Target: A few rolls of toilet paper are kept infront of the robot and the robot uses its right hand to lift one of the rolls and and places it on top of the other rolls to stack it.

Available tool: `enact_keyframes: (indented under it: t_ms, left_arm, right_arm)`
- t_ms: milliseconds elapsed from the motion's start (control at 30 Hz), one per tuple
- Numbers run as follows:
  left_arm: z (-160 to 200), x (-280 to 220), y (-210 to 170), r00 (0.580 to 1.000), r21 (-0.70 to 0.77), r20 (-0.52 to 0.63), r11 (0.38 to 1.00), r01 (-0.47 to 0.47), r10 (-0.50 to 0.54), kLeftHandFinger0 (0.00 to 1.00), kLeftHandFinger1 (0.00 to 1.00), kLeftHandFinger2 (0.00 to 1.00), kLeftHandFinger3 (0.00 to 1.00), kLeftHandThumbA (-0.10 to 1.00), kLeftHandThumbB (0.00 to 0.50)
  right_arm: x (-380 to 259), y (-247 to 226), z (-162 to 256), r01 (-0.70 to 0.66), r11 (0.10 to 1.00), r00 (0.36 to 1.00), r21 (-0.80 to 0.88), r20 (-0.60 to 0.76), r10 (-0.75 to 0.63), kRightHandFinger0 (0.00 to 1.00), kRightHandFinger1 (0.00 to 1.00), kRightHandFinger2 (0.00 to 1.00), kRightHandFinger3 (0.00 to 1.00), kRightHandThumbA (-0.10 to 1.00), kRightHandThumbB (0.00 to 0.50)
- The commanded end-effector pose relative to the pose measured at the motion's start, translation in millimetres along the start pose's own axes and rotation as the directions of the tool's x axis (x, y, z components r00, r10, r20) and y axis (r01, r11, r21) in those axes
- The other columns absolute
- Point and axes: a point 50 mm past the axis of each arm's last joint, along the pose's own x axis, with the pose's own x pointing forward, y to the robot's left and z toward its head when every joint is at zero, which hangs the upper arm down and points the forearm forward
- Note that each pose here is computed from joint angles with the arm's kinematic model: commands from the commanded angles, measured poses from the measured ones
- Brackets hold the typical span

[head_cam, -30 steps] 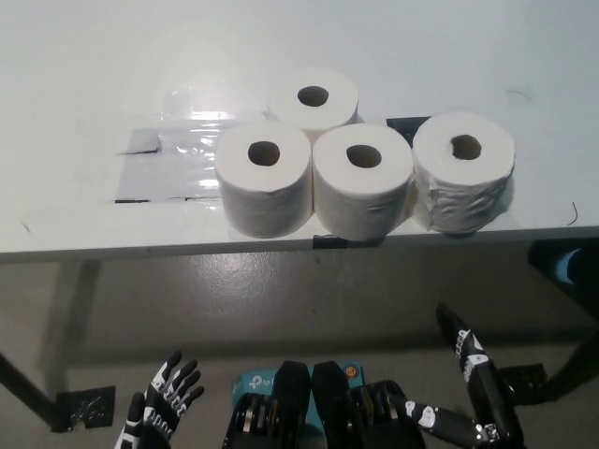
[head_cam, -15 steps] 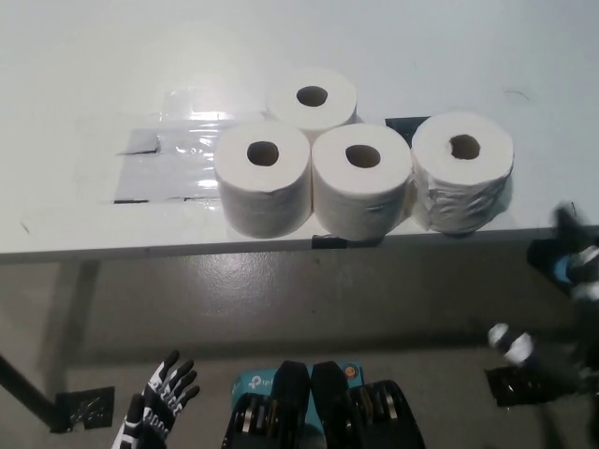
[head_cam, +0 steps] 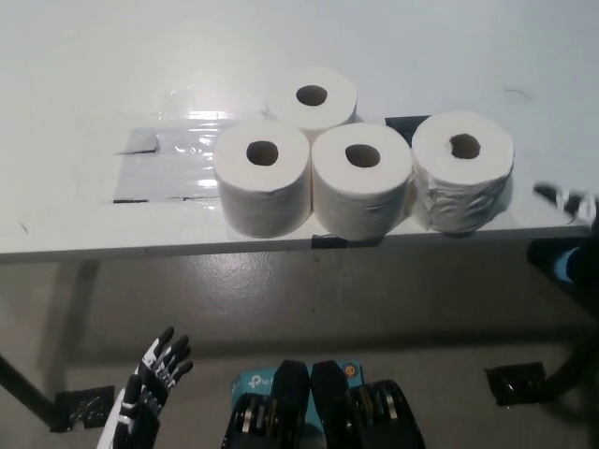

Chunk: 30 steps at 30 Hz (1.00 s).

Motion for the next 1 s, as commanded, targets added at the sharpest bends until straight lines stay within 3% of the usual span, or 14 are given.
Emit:
enact_keyframes:
  t_ms: [0, 133, 300, 400, 467, 533, 633, 733, 967]
  left_arm:
    - [8, 12, 10, 0.999, 0.063, 0.031, 0.998, -0.014, 0.013, 1.00, 1.00, 1.00, 1.00, 1.00, 0.319]
    - [2, 9, 10, 1.000, 0.048, 0.000, 0.999, -0.013, 0.013, 1.00, 1.00, 1.00, 1.00, 1.00, 0.319]
    - [-3, 5, 9, 1.000, 0.039, -0.013, 0.999, -0.011, 0.012, 1.00, 1.00, 1.00, 1.00, 1.00, 0.315]
    - [-6, 4, 8, 1.000, 0.035, -0.020, 0.999, -0.012, 0.013, 1.00, 1.00, 1.00, 1.00, 1.00, 0.328]
    - [-9, 3, 7, 1.000, 0.034, -0.026, 0.999, -0.010, 0.011, 1.00, 1.00, 1.00, 1.00, 1.00, 0.319]
    - [-11, 1, 7, 0.999, 0.030, -0.033, 1.000, -0.008, 0.009, 1.00, 1.00, 1.00, 1.00, 1.00, 0.305]
    - [-10, 0, 6, 0.999, 0.036, -0.036, 0.999, -0.009, 0.010, 1.00, 1.00, 1.00, 1.00, 1.00, 0.272]
    - [-12, 0, 5, 0.999, 0.028, -0.035, 1.000, -0.011, 0.012, 1.00, 1.00, 1.00, 1.00, 1.00, 0.266]
    - [-11, -1, 6, 0.999, 0.033, -0.037, 0.999, -0.013, 0.014, 1.00, 1.00, 1.00, 1.00, 1.00, 0.264]
  right_arm:
    - [94, -37, -2, -0.258, 0.965, 0.939, -0.054, -0.248, 0.238, 1.00, 1.00, 1.00, 1.00, 1.00, 0.333]
    - [141, -43, -12, -0.383, 0.922, 0.862, -0.064, -0.383, 0.332, 1.00, 1.00, 1.00, 1.00, 1.00, 0.379]
    - [183, -39, -17, -0.512, 0.857, 0.774, -0.056, -0.463, 0.432, 1.00, 1.00, 1.00, 1.00, 1.00, 0.311]
    - [200, -33, -15, -0.584, 0.807, 0.720, -0.091, -0.518, 0.462, 1.00, 1.00, 1.00, 1.00, 1.00, 0.357]
    - [213, -27, -14, -0.646, 0.758, 0.670, -0.093, -0.544, 0.505, 1.00, 1.00, 1.00, 1.00, 1.00, 0.312]
    - [223, -20, -12, -0.698, 0.709, 0.617, -0.100, -0.587, 0.525, 1.00, 1.00, 1.00, 1.00, 1.00, 0.332]
    - [233, -11, -10, -0.736, 0.667, 0.578, -0.117, -0.623, 0.527, 1.00, 1.00, 1.00, 1.00, 1.00, 0.366]
    - [236, -7, -10, -0.758, 0.642, 0.545, -0.116, -0.653, 0.526, 1.00, 1.00, 1.00, 1.00, 1.00, 0.353]
    - [244, -3, -8, -0.789, 0.600, 0.508, -0.130, -0.687, 0.520, 1.00, 1.00, 1.00, 1.00, 1.00, 0.374]
